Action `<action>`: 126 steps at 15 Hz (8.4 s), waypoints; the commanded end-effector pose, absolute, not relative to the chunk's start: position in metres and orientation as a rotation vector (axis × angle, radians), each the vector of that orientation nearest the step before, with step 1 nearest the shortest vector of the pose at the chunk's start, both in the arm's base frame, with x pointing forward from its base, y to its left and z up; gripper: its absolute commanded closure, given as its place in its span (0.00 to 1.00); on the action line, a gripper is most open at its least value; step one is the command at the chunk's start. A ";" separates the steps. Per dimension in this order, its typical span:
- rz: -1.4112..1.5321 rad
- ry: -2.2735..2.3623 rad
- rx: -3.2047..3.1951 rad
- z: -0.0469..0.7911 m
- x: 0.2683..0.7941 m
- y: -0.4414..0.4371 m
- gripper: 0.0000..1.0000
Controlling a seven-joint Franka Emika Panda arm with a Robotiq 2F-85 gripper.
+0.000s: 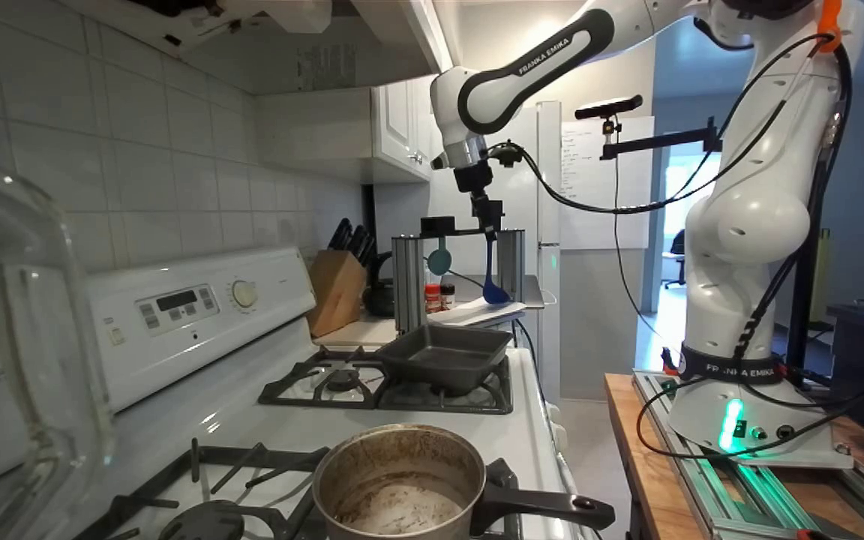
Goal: Pick up the blue spoon and scoop some of the contents in the pot and pour them in the bowl
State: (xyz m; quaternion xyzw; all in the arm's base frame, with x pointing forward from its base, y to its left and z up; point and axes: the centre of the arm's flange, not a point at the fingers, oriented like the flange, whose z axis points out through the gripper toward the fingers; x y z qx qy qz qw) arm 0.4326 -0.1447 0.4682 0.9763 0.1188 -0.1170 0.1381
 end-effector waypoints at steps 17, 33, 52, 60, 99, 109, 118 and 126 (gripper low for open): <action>0.162 -0.476 2.927 0.528 0.446 -0.249 0.00; 0.077 -0.937 2.953 0.527 0.520 -0.274 0.00; 0.095 -0.924 2.980 0.509 0.511 -0.268 0.00; 0.090 -0.930 2.976 0.505 0.520 -0.273 0.00; 0.099 -0.888 2.984 0.507 0.524 -0.273 0.78; 0.076 -0.824 3.021 0.509 0.501 -0.263 0.78; 0.016 -0.837 3.041 0.502 0.473 -0.254 0.78; -0.035 -0.730 3.099 0.494 0.428 -0.236 0.78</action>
